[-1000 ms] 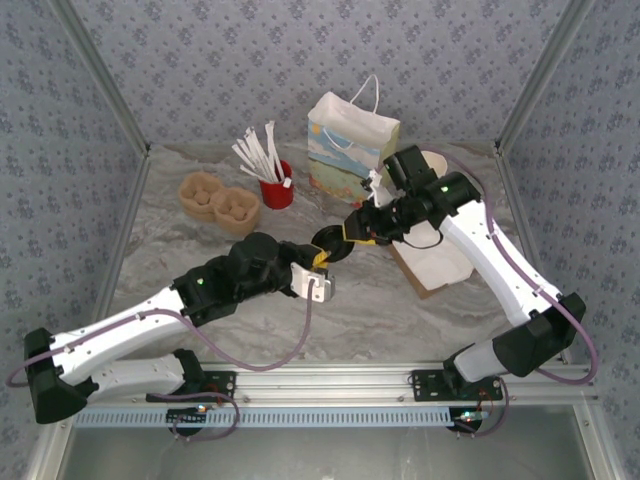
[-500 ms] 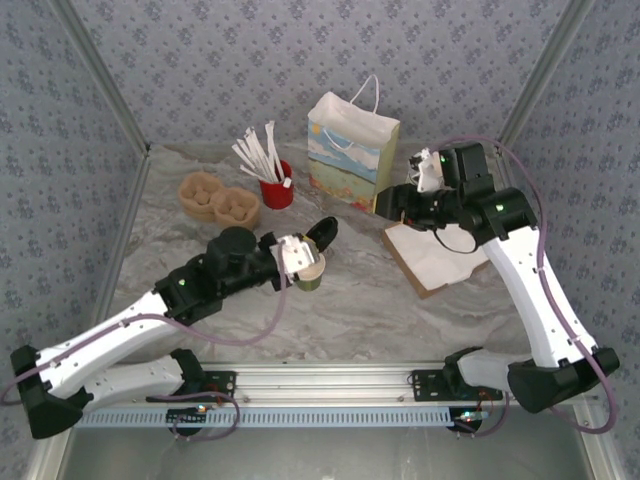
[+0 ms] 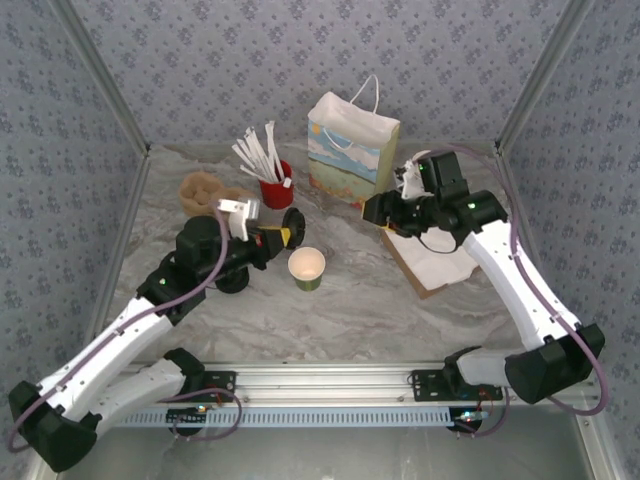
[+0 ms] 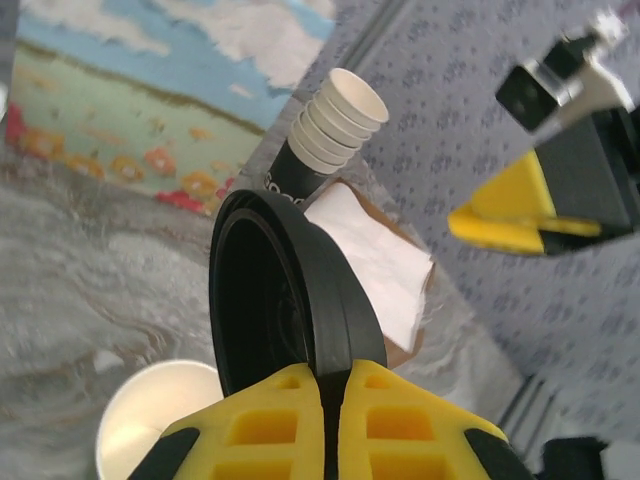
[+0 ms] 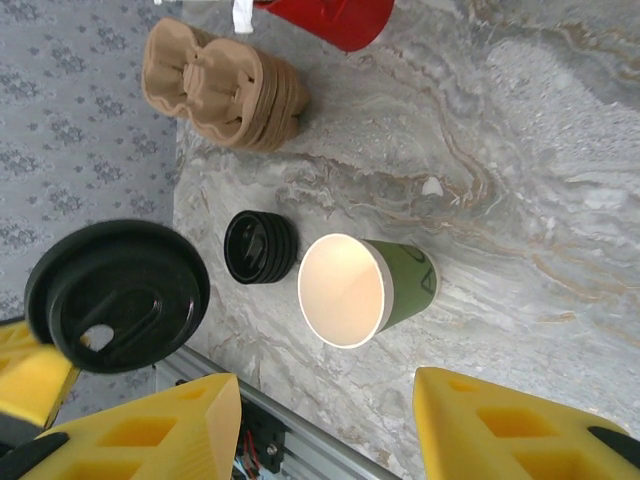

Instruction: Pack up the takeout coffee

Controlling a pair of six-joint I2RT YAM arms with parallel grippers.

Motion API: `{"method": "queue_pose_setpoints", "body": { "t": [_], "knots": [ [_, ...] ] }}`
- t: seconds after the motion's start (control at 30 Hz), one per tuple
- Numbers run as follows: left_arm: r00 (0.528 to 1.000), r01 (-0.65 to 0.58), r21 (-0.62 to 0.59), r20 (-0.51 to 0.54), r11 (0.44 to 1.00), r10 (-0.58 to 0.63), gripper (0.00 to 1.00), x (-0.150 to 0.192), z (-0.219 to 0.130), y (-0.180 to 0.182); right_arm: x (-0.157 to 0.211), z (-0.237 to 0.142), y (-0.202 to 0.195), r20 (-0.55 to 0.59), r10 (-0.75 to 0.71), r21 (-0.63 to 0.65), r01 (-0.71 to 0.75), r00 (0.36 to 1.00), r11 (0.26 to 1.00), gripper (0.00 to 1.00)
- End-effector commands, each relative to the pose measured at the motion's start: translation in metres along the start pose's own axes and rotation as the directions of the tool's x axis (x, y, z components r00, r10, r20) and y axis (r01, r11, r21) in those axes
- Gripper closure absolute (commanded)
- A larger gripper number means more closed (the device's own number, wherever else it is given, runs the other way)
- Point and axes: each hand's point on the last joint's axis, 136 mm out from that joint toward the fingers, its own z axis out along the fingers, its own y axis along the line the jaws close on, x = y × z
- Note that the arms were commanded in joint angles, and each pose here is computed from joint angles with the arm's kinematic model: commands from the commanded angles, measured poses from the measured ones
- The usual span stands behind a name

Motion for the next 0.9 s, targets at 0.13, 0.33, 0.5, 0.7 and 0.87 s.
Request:
{"method": "queue_pose_setpoints", "body": {
  "t": [0.13, 0.33, 0.5, 0.7, 0.87],
  "knots": [
    [0.902, 0.43, 0.071, -0.081, 0.9, -0.424, 0.91, 0.016, 0.006, 0.007, 0.007, 0.032, 0.002, -0.05, 0.032, -0.023, -0.033, 0.998, 0.999, 0.49],
    [0.836, 0.538, 0.015, -0.138, 0.843, -0.531, 0.91, 0.043, 0.021, 0.032, 0.01, 0.05, -0.001, -0.064, 0.045, -0.016, -0.046, 0.997, 0.999, 0.49],
    [0.818, 0.56, 0.012, -0.161, 0.828, -0.551, 0.91, 0.053, 0.03, 0.041, 0.013, 0.066, -0.005, -0.086, 0.052, -0.007, -0.053, 0.995, 0.999, 0.49],
    [0.809, 0.571, 0.007, -0.177, 0.821, -0.561, 0.91, 0.062, 0.036, 0.049, 0.015, 0.084, -0.004, -0.106, 0.061, -0.023, -0.064, 0.993, 0.998, 0.5],
    [0.799, 0.585, -0.005, -0.172, 0.811, -0.577, 0.9, 0.067, 0.038, 0.061, 0.02, 0.098, -0.007, -0.13, 0.075, -0.025, -0.079, 0.989, 0.997, 0.5]
  ]
}}
